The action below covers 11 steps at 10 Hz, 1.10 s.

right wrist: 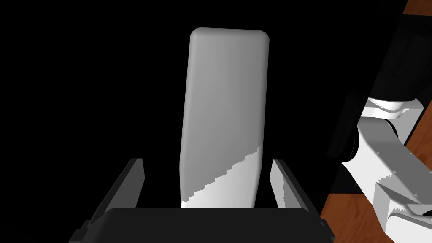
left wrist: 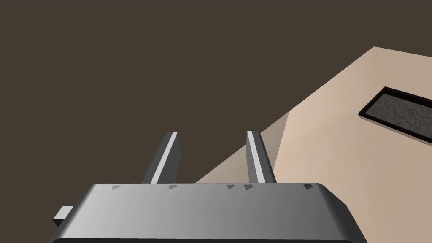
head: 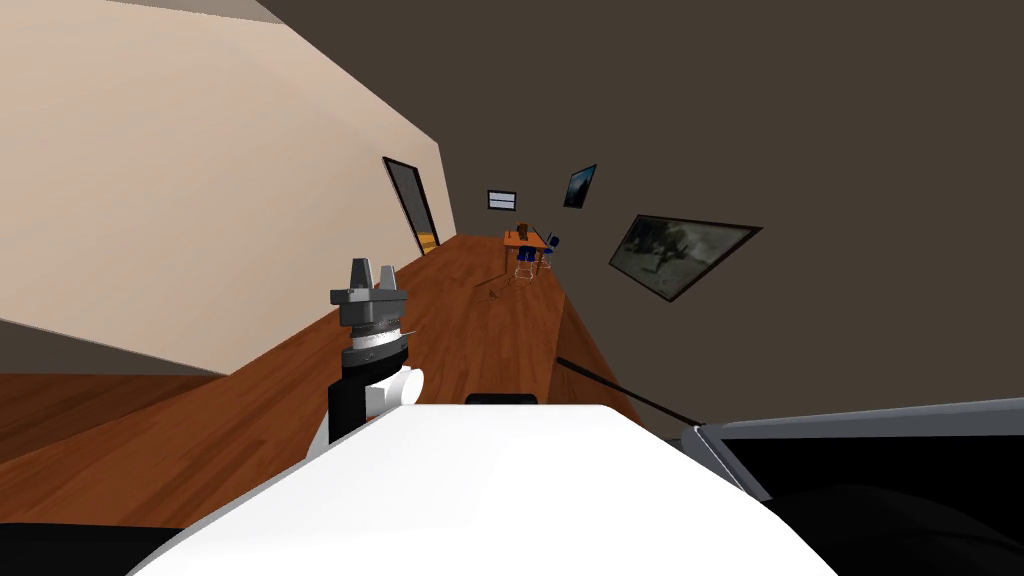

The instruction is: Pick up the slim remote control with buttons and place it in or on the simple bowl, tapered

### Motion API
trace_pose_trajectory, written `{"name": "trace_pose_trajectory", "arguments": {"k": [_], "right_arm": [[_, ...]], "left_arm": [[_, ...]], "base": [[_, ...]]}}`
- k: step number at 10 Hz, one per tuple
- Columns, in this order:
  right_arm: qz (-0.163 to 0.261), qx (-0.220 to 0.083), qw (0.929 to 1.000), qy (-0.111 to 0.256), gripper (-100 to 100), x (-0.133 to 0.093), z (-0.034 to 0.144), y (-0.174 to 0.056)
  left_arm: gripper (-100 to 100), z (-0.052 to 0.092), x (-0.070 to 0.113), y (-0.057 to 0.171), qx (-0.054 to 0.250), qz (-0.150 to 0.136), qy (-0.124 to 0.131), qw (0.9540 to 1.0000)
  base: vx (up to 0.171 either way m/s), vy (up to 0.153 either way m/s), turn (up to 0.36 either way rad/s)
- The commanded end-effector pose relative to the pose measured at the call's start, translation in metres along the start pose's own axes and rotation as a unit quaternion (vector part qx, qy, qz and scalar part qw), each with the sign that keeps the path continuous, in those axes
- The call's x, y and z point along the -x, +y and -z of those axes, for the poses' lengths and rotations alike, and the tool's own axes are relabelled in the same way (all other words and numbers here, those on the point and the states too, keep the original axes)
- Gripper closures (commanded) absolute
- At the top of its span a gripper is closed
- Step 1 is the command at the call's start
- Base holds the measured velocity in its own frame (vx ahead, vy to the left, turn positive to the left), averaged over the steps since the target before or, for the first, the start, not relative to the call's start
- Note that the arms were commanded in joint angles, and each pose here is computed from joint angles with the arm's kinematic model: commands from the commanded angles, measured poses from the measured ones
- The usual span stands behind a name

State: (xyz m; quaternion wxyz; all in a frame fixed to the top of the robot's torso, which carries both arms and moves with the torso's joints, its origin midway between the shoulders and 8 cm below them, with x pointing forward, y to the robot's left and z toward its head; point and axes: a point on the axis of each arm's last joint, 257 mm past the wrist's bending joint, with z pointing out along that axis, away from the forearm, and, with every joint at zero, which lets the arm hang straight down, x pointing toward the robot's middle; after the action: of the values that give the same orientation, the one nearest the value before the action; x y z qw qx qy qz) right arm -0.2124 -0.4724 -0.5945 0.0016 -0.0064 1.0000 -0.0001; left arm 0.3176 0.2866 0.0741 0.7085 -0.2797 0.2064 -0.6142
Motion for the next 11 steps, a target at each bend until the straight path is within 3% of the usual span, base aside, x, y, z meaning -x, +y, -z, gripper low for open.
{"name": "trace_pose_trajectory", "arguments": {"k": [1, 4, 5, 9, 10, 11], "right_arm": [[-0.002, 0.001, 1.0000, 0.000, -100, 0.005, -0.010, 0.011], [-0.003, 0.001, 1.0000, -0.001, -100, 0.006, -0.009, 0.011], [-0.002, 0.001, 1.0000, -0.001, 100, 0.006, -0.009, 0.011], [-0.003, 0.003, 1.0000, -0.002, 100, 0.006, -0.010, 0.013], [-0.003, 0.003, 1.0000, -0.002, 0, 0.006, -0.010, 0.013], [0.001, 0.000, 1.0000, 0.000, 100, -0.002, 0.001, -0.001]], "left_arm": [[0, 0.000, 0.000, 0.000, 0.000, 0.000, 0.000, 1.0000], [0, 0.000, 0.000, 0.000, 0.000, 0.000, 0.000, 1.0000], [0, 0.000, 0.000, 0.000, 0.000, 0.000, 0.000, 1.0000], [0, 0.000, 0.000, 0.000, 0.000, 0.000, 0.000, 1.0000], [0, 0.000, 0.000, 0.000, 0.000, 0.000, 0.000, 1.0000], [0, 0.000, 0.000, 0.000, 0.000, 0.000, 0.000, 1.0000]], "base": [[-0.036, -0.031, 0.038], [-0.015, -0.013, 0.007], [0.000, 0.000, 0.000], [0.000, 0.000, 0.000], [0.000, 0.000, 0.000], [0.026, 0.042, -0.049]]}}
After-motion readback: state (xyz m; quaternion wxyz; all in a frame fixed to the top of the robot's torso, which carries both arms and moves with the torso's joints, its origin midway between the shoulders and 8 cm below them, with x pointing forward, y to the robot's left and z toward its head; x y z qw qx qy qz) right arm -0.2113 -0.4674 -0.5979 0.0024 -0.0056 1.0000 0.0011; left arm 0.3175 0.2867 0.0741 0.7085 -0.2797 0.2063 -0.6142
